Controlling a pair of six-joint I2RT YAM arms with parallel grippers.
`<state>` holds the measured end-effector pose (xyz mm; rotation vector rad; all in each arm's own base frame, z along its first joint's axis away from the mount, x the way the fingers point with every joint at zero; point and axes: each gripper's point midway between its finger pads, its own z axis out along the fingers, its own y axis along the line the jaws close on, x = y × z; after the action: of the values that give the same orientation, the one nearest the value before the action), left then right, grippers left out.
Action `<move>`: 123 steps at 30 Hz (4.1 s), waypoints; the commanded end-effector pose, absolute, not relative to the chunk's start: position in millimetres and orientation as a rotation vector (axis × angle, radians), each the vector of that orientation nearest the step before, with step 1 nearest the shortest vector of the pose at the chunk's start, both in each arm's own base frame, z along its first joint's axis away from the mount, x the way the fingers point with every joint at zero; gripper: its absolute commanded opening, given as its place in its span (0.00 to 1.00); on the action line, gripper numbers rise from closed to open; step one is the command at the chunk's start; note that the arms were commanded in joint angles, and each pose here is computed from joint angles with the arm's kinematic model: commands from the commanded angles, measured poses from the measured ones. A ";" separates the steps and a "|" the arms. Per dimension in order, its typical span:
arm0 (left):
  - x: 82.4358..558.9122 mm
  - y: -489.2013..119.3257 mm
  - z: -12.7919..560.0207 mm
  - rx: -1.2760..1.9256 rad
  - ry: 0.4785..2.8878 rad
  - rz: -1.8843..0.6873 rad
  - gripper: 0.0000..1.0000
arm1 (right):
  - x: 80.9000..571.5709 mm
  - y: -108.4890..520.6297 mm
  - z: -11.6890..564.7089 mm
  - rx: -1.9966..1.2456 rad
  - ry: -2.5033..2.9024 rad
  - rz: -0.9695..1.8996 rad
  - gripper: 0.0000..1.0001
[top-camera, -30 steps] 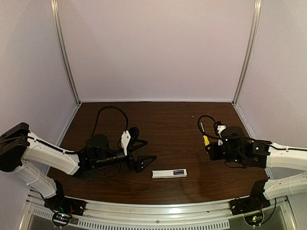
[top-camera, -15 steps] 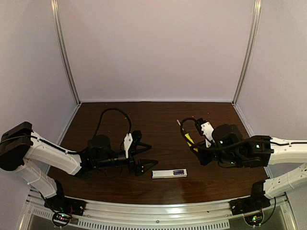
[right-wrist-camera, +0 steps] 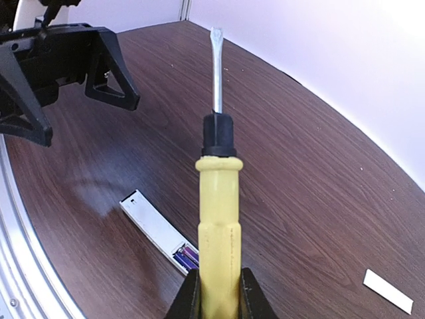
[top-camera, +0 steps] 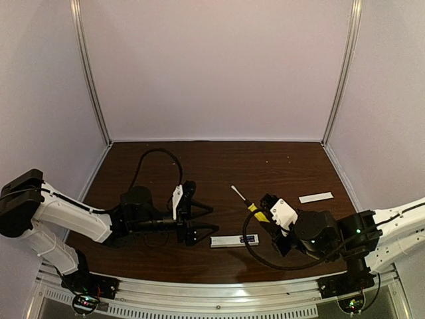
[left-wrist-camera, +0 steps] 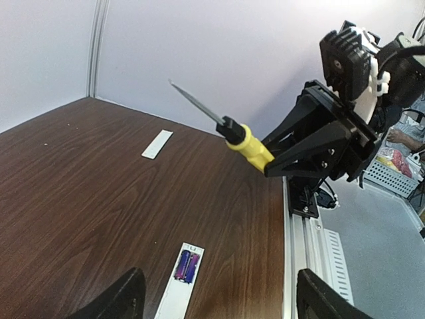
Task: Unload the batteries from the remote control
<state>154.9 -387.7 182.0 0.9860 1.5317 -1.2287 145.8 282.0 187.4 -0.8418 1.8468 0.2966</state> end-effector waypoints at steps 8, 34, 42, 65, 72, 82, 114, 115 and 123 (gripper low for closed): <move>147.8 -383.1 228.4 0.897 1.495 -1.366 0.74 | 131.6 298.3 206.0 -1.002 1.693 0.208 0.00; 126.4 -377.5 235.3 0.947 1.592 -1.480 0.62 | 112.8 324.3 201.5 -1.311 1.511 0.096 0.00; 119.3 -384.1 233.0 1.000 1.602 -1.530 0.52 | 108.9 333.6 196.2 -1.357 1.489 0.096 0.00; 124.2 -398.3 214.5 1.049 1.689 -1.481 0.25 | 111.7 332.4 197.6 -1.367 1.497 0.049 0.00; 126.5 -396.6 214.3 1.040 1.697 -1.459 0.17 | 112.7 330.8 197.9 -1.364 1.501 0.039 0.00; 127.3 -395.9 214.5 1.044 1.696 -1.446 0.10 | 112.2 330.1 199.2 -1.364 1.500 0.036 0.00; 130.1 -389.6 220.7 1.012 1.665 -1.415 0.00 | 149.3 321.3 234.6 -0.685 1.934 0.585 1.00; 129.0 -388.9 221.8 1.016 1.655 -1.419 0.00 | 152.8 321.8 232.8 -0.674 1.956 0.622 1.00; 128.3 -389.2 222.0 1.026 1.638 -1.418 0.00 | 184.3 306.7 235.0 -0.521 1.986 0.798 1.00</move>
<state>127.9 -389.8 206.5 1.0261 1.7252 -1.4145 188.7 303.3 229.7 -0.5525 1.9811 0.6346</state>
